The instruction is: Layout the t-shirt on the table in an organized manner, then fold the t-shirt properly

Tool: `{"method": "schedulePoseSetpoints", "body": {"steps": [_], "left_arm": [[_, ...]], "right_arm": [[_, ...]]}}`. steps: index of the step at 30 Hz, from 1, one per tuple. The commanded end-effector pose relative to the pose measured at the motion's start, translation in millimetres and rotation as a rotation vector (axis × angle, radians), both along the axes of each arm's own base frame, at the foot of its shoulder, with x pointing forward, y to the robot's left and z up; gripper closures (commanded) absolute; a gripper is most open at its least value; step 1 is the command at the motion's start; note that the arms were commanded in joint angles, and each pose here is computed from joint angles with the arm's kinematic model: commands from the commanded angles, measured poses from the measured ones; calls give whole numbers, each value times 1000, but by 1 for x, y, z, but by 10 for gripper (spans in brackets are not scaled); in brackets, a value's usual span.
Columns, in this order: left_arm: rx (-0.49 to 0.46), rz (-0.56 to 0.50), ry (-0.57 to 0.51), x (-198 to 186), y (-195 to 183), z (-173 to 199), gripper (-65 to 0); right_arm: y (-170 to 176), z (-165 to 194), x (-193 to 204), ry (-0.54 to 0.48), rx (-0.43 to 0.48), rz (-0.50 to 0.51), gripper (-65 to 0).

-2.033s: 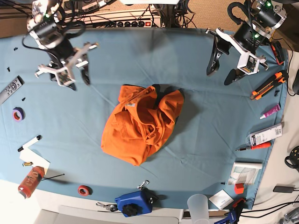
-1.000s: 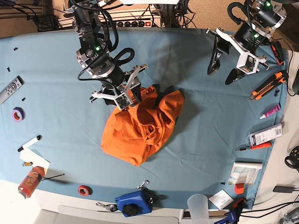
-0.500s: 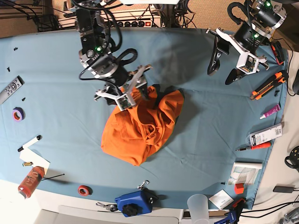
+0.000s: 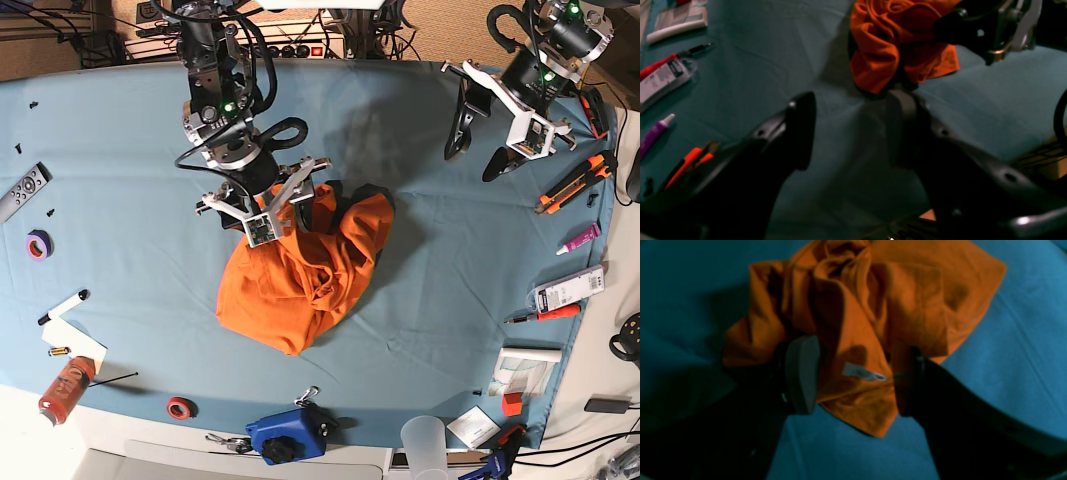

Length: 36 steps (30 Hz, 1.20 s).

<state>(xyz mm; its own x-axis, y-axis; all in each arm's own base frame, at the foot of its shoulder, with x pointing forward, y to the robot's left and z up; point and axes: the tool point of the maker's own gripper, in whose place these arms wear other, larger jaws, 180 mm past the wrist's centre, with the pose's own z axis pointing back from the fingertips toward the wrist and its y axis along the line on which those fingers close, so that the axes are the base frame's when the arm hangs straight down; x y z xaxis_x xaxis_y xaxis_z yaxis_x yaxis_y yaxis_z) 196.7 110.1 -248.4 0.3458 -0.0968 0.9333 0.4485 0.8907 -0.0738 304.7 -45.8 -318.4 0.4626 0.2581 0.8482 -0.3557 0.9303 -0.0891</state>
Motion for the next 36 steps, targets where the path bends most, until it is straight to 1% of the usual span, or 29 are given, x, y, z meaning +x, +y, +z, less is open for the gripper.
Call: {"method": "schedulePoseSetpoints", "body": {"steps": [1, 3, 9, 13, 14, 15, 16, 18, 19, 22, 26, 28, 31, 32, 34, 36], "left_arm": [[-23, -11, -36, 0, -3, 11, -337], [-23, -11, -35, 0, -3, 11, -337], [-23, -11, -35, 0, -3, 11, -337], [-23, -11, -36, 0, -3, 11, -337], [-23, -10, -35, 0, -3, 11, -337], [-22, -11, -35, 0, -3, 11, -337], [-23, -11, -36, 0, -3, 11, -337], [-23, -11, -36, 0, -3, 11, -337], [-23, -11, -36, 0, -3, 11, -337], [-23, -11, -36, 0, -3, 11, -337], [-23, -11, -35, 0, -3, 11, -337], [-22, -11, -35, 0, -3, 11, -337], [-22, -15, -35, 0, -4, 11, -337], [-22, -17, -36, 0, -4, 11, -337], [-18, -52, -41, -3, -9, 11, -337], [-30, -94, -42, -6, -19, 11, -337]], "right_arm": [[3, 12, 6, -48, 18, 5, -339], [3, 6, 7, -33, 13, 5, -339], [1, -34, 20, 57, -15, 1, -339], [0, -31, 27, 46, -18, 1, -333], [0, -30, 28, 44, -18, 1, -315], [0, -28, 27, 44, -20, 0, -276], [-1, -26, 26, 51, -24, -1, -218], [-2, -19, 25, 55, -32, -4, -61], [-2, -13, 25, 46, -33, -5, 0], [-4, 16, 31, -44, -43, -10, 0], [-19, 65, 49, -208, -141, -46, 0], [-37, 88, 62, -290, -219, -94, 0], [-87, 120, 80, -377, -291, -243, 0], [-108, 130, 84, -396, -299, -301, 0], [-151, 144, 89, -419, -305, -407, 0], [-192, 147, 91, -408, -264, -492, 0]]}}
